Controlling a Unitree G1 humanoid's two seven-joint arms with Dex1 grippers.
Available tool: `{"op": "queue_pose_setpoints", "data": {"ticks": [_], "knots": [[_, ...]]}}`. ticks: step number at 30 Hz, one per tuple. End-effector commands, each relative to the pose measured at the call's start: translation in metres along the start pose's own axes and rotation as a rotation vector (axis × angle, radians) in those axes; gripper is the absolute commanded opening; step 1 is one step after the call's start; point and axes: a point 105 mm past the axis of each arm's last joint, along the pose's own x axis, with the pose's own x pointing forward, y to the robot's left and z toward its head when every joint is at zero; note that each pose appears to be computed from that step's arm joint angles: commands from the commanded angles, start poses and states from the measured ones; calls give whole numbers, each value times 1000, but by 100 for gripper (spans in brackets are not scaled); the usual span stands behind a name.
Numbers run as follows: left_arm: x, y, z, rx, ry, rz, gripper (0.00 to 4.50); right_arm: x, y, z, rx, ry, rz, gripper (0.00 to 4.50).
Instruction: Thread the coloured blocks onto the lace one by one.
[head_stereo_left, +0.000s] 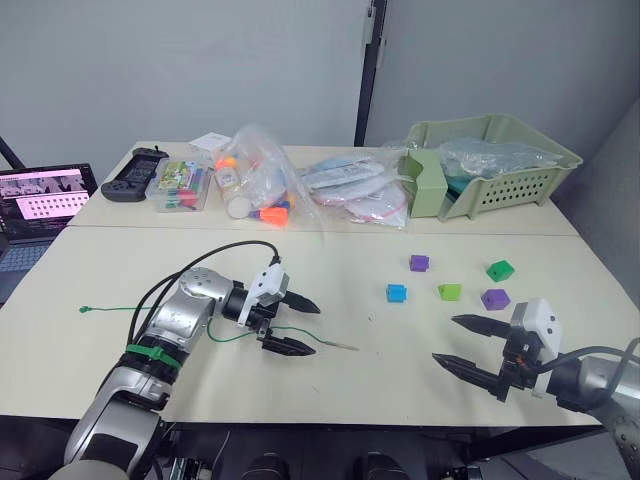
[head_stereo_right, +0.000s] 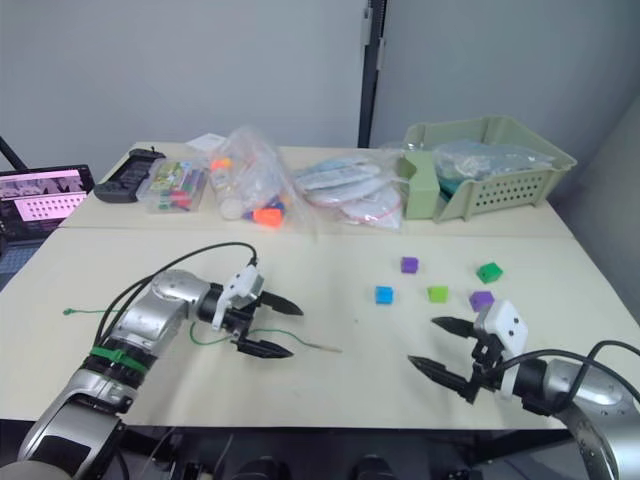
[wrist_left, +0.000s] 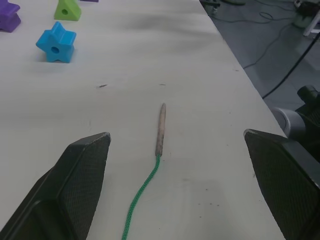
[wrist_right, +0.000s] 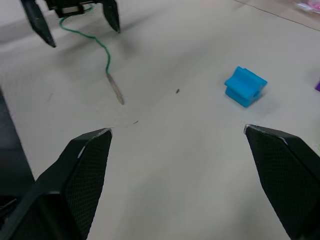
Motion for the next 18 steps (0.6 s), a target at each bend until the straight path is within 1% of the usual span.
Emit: {"op": "queue_pose_setpoints", "data": {"ticks": [1, 5, 7, 9, 11, 14, 18], "knots": [[5, 4, 1, 67, 26, -14, 450, 4, 4, 6, -59, -3, 39, 447], [21, 8, -10, 67, 36, 2, 450, 9, 7, 5, -77, 9, 36, 447], [26, 11, -19, 73, 61, 22, 450, 9, 8, 3, -79, 17, 34, 447], [29, 11, -22, 68, 55, 23, 450, 8, 9, 3, -80, 19, 28, 447], [33, 10, -27, 73, 74, 14, 450, 8, 9, 3, -81, 21, 19, 447], [36, 10, -33, 74, 89, 17, 371, 8, 10, 3, -81, 19, 8, 450], [40, 6, -35, 83, 94, -11, 240, 8, 10, 3, -78, 18, -7, 450]]}}
